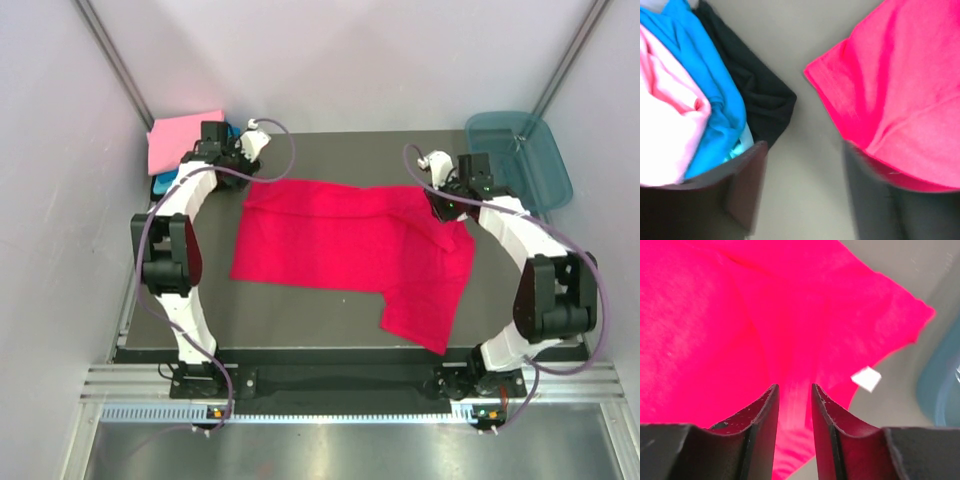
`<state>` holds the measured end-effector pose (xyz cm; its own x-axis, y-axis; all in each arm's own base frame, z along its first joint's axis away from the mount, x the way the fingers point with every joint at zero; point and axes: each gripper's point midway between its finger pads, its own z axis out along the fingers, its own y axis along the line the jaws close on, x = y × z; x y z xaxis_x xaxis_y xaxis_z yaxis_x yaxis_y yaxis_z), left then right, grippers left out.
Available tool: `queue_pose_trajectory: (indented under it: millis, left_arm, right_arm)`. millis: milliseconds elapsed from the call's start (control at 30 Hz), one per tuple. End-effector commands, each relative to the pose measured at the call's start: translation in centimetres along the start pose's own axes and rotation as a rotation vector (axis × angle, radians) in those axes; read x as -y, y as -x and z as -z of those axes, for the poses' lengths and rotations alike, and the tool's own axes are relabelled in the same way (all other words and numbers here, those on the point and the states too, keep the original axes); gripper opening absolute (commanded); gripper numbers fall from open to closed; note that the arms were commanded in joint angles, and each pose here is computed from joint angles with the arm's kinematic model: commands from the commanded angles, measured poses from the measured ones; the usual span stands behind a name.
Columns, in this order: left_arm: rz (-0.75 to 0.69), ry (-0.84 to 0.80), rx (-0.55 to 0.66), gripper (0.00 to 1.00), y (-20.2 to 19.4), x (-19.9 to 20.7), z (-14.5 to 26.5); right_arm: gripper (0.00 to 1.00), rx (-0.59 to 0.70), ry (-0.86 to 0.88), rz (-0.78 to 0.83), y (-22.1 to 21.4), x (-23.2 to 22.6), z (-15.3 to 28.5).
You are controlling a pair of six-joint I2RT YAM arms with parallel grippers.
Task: Fold and stack the t-shirts
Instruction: Fold the tshirt
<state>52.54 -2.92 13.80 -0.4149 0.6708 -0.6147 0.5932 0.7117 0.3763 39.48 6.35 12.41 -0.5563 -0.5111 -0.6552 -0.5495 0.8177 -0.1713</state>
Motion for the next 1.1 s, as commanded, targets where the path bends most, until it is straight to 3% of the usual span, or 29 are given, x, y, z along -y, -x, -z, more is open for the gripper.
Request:
queue_pose_trajectory:
  millis: [0, 33, 133, 433, 633, 1067]
  left_arm:
    - [0.066, -0.066, 0.027, 0.53, 2.7, 0.5, -1.4]
    - [0.092, -0.087, 0.008, 0.32, 2.6, 0.9, -2.0]
    - [0.168, -0.13, -0.021, 0.0, 3.3, 0.9, -3.1]
    - [0.242, -0.181, -0.04, 0.0, 2.4, 2.9, -3.1]
    - [0.246, -0.162, -0.052, 0.22, 2.1, 2.9, -2.4]
    - [0.245, -0.153, -0.057, 0.23, 2.2, 3.0, -2.7]
  right_arm:
    - [0.33, 0.044, 0.115, 0.014, 2.8, -0.9, -1.2]
    - [0.32, 0.033, 0.123, 0.014, 2.8, -0.7, -1.6]
    - [0.31, -0.02, 0.153, 0.011, 2.5, -0.3, -4.1]
    - [0.31, -0.039, 0.157, -0.004, 3.5, 1.4, -8.6]
    - [0.31, -0.047, 0.142, -0.003, 4.2, 2.4, -10.3]
    - [0.31, -0.088, 0.147, -0.012, 2.6, 2.3, -11.0]
